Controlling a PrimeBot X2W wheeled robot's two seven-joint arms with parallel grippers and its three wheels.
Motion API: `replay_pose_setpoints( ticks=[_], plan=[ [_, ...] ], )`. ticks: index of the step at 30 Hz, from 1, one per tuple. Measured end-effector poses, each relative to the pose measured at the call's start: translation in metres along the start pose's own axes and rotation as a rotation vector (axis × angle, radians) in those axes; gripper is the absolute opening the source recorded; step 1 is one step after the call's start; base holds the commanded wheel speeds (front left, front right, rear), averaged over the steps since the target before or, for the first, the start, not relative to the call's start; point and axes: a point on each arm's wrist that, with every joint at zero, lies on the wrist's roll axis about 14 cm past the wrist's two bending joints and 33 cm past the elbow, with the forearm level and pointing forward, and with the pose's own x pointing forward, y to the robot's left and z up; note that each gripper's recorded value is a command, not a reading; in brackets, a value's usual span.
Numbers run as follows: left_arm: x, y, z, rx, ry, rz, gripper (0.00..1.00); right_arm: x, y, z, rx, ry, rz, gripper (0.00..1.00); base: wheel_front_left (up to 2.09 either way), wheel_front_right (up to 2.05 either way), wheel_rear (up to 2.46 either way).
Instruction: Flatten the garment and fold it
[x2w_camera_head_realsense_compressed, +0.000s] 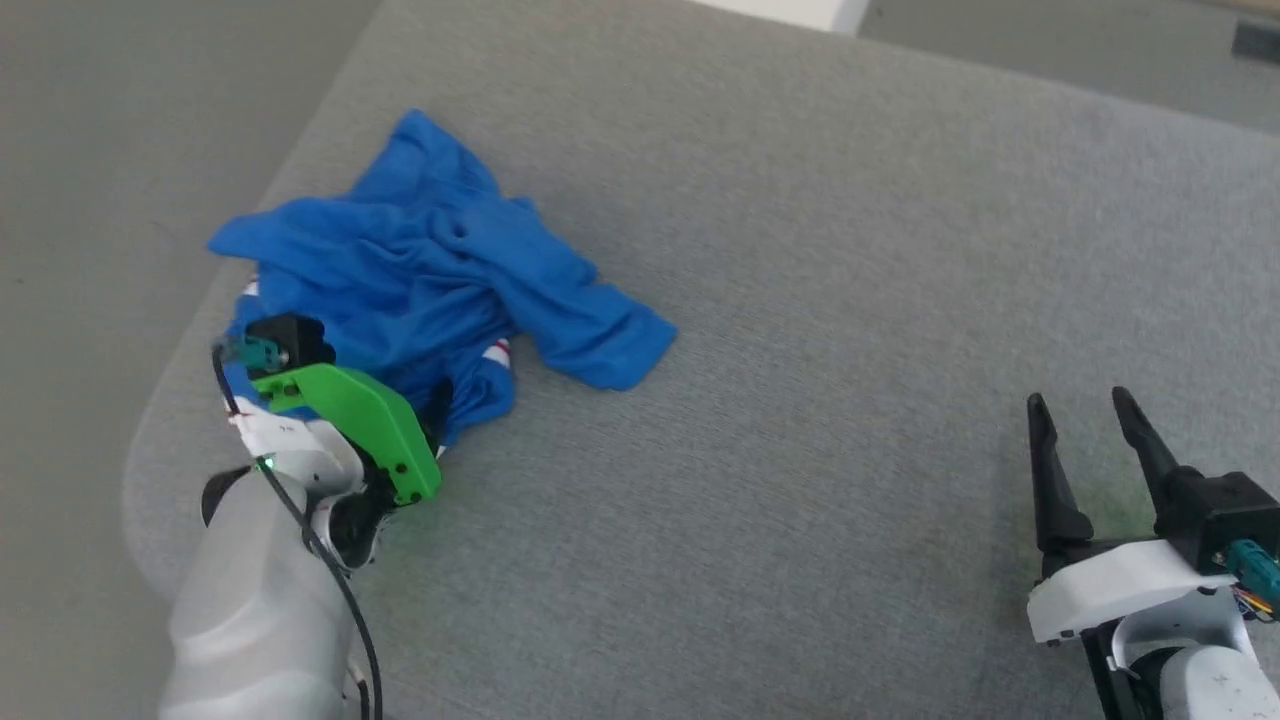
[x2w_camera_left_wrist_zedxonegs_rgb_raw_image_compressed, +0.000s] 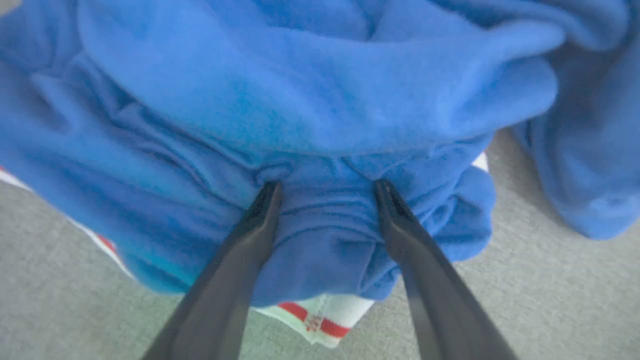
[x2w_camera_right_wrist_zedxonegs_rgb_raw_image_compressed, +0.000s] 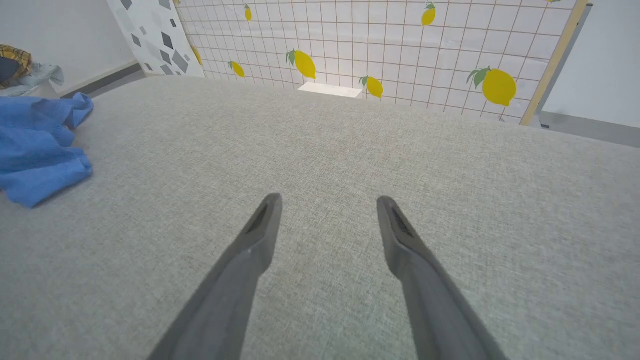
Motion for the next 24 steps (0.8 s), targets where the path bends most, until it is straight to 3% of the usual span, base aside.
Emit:
replay_pose_setpoints(
  ticks=[6, 7, 8, 13, 16, 21, 24],
  plan=[
    [0.021, -0.001, -0.017, -0.007, 0.100, 0.024, 1.00, -0.003, -0.016, -0.019, 0.016, 0.048, -0.040, 1.00, 0.00, 0.00, 0.00],
    [0.023, 0.001, -0.015, -0.011, 0.088, 0.036, 0.38, -0.003, -0.017, -0.021, 0.017, 0.054, -0.042, 1.00, 0.00, 0.00, 0.00],
    [0.023, 0.002, -0.011, -0.014, 0.060, 0.042, 0.00, -0.003, -0.016, -0.022, 0.018, 0.056, -0.040, 1.00, 0.00, 0.00, 0.00],
    [0.015, 0.010, 0.019, -0.047, -0.132, 0.076, 0.00, -0.005, -0.009, -0.017, 0.028, 0.049, -0.025, 1.00, 0.00, 0.00, 0.00],
    [-0.001, 0.006, 0.074, -0.039, -0.335, 0.048, 0.00, -0.007, 0.000, -0.013, 0.041, 0.038, -0.003, 1.00, 0.00, 0.00, 0.00],
    [-0.059, -0.044, 0.196, 0.076, -0.721, -0.117, 0.00, -0.015, 0.009, -0.003, 0.078, 0.005, 0.010, 1.00, 0.00, 0.00, 0.00],
    [-0.102, -0.081, 0.246, 0.128, -0.879, -0.225, 0.00, -0.023, 0.010, 0.001, 0.104, -0.013, 0.003, 1.00, 0.00, 0.00, 0.00]
  ],
)
